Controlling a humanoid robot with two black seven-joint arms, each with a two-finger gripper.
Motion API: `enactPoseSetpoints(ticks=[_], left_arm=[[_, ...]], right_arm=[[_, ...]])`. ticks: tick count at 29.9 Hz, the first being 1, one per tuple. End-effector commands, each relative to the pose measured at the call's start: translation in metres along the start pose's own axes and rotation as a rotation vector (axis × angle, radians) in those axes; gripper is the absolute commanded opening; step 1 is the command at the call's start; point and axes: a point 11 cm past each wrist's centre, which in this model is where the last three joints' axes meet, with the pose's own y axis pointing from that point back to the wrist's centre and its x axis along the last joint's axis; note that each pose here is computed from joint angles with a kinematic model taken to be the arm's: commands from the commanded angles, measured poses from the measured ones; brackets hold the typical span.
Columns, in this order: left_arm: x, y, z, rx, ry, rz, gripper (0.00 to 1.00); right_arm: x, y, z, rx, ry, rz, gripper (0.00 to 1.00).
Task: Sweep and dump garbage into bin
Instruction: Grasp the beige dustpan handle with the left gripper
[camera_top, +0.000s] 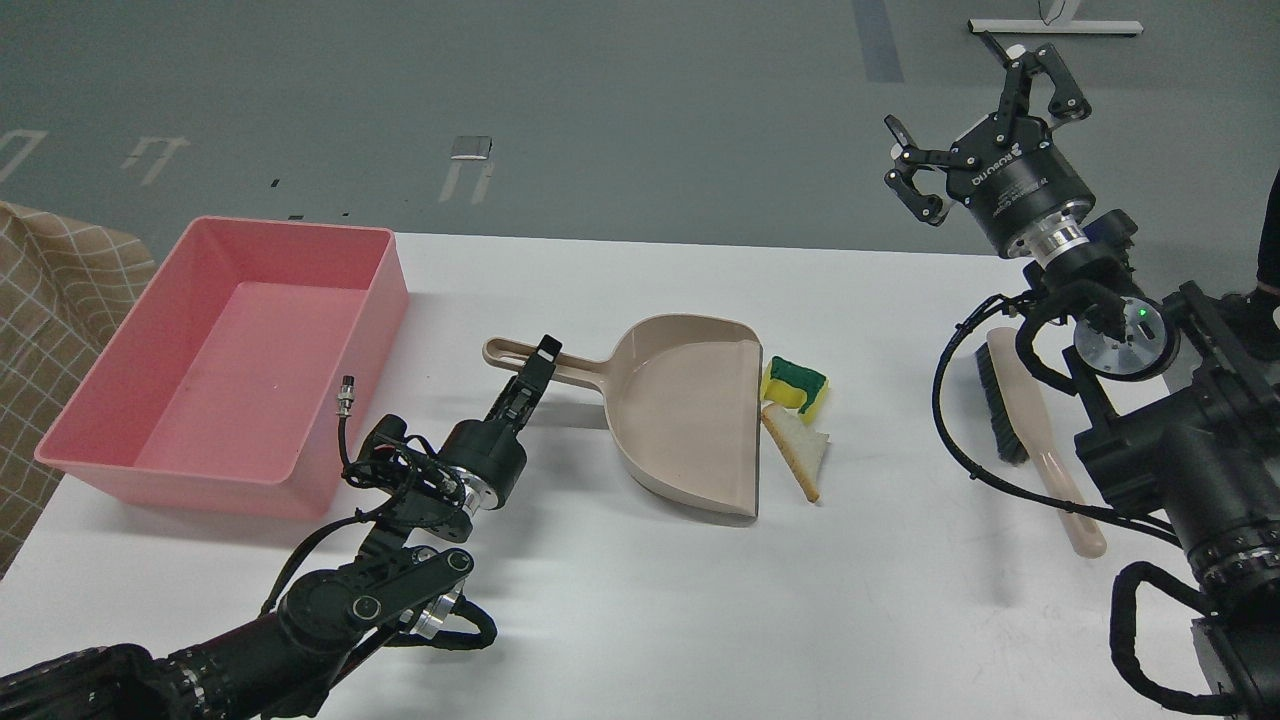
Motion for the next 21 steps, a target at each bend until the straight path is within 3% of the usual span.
enactPoseSetpoints(ticks=[1,15,21], left_arm=[[-0.006,0.002,-0.001,0.000,-0.011,-0.024,0.00],[-0.011,0.003,0.002,-0.011,-0.019,-0.050,0.00],[-0.008,0.001,0.002,-0.013,-0.027,-0.045,0.00]], right_arm=[[-0.001,-0.001,-0.001,-0.003,0.004,-0.002,1.00],[0.003,0.000,-0.016,0.000,0.047,0.002,1.00],[0.005,0.002,-0.004,-0.102,0.115,0.001,1.00]])
